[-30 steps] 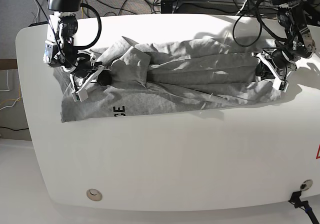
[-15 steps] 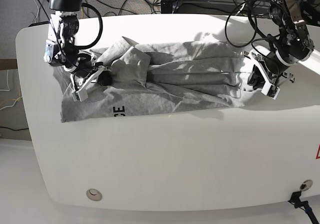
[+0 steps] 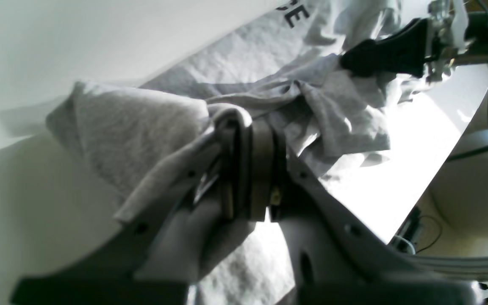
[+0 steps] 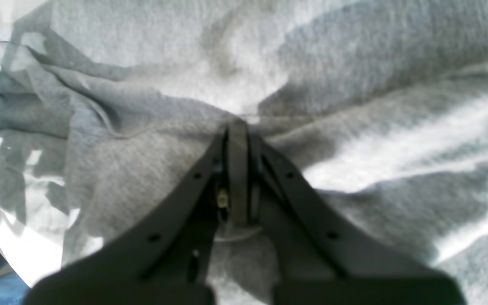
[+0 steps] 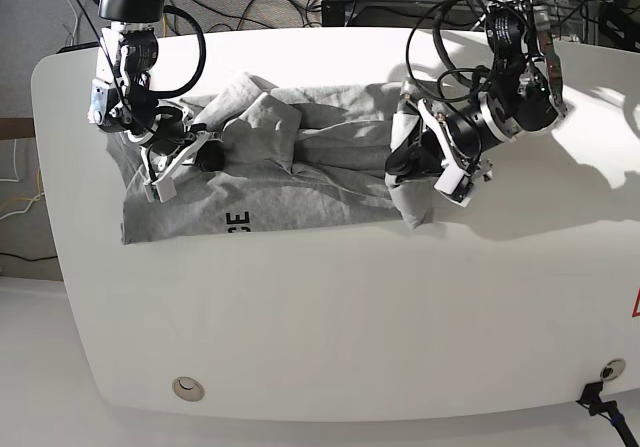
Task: Fold the T-shirt properly
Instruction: 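Fold the grasped strip end with the left gripper toward the right gripper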
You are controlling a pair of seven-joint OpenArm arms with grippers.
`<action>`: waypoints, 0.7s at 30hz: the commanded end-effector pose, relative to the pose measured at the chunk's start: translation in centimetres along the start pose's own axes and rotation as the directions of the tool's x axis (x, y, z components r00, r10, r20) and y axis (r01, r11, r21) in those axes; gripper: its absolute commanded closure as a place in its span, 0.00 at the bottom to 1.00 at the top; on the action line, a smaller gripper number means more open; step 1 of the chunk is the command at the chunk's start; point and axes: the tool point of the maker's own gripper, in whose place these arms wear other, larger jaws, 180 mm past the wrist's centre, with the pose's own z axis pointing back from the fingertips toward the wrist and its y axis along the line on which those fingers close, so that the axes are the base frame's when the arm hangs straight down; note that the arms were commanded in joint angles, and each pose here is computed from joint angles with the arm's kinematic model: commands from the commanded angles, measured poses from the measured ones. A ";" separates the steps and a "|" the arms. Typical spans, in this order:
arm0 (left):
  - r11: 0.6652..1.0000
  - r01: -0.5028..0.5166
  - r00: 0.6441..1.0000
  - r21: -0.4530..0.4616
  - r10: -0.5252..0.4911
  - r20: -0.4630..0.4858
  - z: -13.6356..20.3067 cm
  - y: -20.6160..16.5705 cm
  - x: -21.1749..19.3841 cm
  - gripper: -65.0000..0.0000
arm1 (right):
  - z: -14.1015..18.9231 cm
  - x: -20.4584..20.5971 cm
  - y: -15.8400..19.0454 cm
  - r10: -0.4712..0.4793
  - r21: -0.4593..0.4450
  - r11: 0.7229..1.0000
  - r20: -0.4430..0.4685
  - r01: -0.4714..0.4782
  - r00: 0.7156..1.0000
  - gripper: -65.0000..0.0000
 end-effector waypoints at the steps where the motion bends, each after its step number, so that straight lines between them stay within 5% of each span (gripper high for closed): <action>1: 1.000 0.002 0.996 -0.029 0.000 0.092 -0.5 -1.0 2.5 0.97 | 0.1 -1.9 -1.5 0.013 -0.073 0.997 -0.095 -0.020 0.995 1.00; 21: 0.985 -0.069 0.987 -0.161 0.091 0.133 -4.9 -4.0 4.3 0.96 | 0.1 -2.0 -1.4 0.009 -0.069 0.997 -0.094 -0.016 0.996 1.00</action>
